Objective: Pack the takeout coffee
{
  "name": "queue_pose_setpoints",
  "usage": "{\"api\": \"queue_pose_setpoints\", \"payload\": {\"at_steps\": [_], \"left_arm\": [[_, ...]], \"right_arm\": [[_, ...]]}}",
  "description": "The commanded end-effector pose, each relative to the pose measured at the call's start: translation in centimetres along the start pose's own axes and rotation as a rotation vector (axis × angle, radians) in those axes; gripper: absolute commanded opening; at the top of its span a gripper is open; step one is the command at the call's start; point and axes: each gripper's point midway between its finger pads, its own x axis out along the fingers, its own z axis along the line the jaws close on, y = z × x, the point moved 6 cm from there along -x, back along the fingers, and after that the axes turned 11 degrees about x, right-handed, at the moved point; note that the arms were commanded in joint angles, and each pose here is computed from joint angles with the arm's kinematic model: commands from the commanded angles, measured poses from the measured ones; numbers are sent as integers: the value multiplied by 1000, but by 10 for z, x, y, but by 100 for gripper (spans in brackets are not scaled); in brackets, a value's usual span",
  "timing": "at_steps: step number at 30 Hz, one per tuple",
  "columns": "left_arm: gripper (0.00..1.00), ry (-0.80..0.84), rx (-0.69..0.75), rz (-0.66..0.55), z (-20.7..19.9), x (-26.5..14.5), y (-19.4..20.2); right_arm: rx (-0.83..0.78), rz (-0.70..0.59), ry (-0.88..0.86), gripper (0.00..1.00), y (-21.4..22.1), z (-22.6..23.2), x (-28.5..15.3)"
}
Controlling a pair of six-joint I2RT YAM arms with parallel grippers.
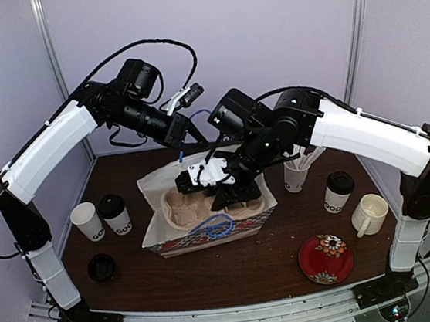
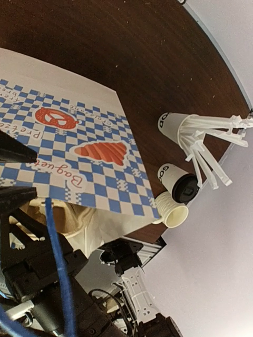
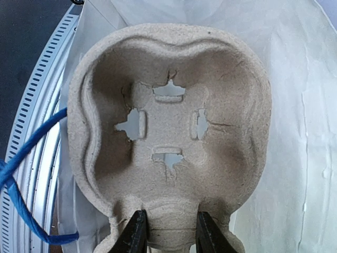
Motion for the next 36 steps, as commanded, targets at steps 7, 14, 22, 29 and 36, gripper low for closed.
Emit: {"api": "queue_pose_setpoints", "payload": {"at_steps": [7,14,22,29,36], "left_arm": [[55,-208,66,-58,3,-44,-7],[77,-399,158,-175,-11,-95,-4],[78,-520,88,-222,-1,-131,27],[78,-541,29,-237,11,-139,48],[78,-517,-3,-220,18,-133,59]], "right_arm": [[-8,28,146,30,1,-17,1],[-1,93,163,30,8,-26,27],[8,184,128,29,19,-31,63],[43,227,91,29,27,-38,80],[80,280,-59,29,35,-20,82]]}}
